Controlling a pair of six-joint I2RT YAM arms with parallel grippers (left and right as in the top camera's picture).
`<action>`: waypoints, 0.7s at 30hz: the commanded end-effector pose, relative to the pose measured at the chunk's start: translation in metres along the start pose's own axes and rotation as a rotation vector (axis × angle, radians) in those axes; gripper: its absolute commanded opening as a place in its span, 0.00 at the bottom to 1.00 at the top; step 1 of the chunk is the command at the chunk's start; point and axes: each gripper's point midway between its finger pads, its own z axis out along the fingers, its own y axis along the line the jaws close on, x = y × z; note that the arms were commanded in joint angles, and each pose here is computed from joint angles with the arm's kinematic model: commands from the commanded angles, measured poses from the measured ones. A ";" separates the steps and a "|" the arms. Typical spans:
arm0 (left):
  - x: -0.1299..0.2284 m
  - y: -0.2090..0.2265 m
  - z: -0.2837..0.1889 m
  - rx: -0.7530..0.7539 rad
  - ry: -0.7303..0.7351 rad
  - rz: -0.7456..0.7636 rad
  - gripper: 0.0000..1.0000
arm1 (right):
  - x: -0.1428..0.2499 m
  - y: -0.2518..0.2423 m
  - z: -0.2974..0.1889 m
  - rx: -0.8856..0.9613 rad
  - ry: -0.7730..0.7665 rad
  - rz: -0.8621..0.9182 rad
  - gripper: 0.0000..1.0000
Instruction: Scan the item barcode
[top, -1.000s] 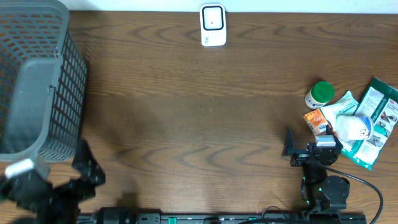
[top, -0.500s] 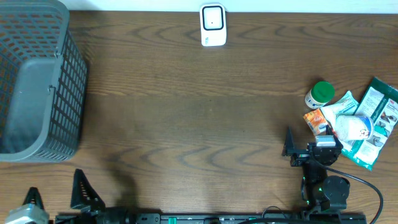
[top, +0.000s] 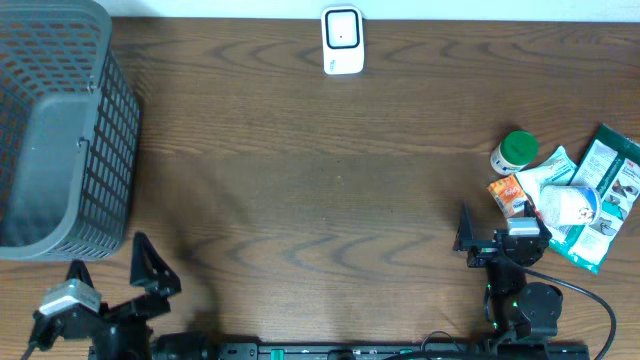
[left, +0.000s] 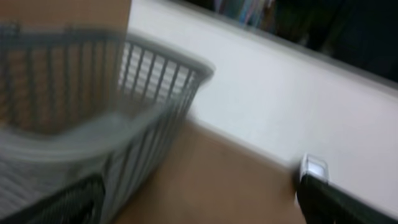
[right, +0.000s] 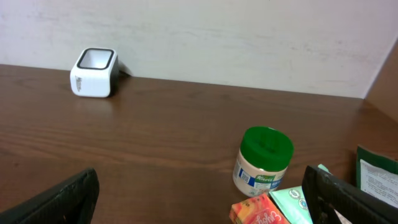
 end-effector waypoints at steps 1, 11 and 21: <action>-0.017 -0.008 0.013 0.041 -0.128 -0.037 0.98 | 0.000 0.003 0.000 -0.013 -0.001 -0.011 0.99; -0.050 -0.041 0.025 0.288 -0.500 -0.092 0.98 | 0.000 0.003 0.000 -0.013 -0.001 -0.011 0.99; 0.008 -0.026 0.056 0.287 -0.433 -0.172 0.98 | 0.000 0.003 0.000 -0.013 -0.001 -0.011 0.99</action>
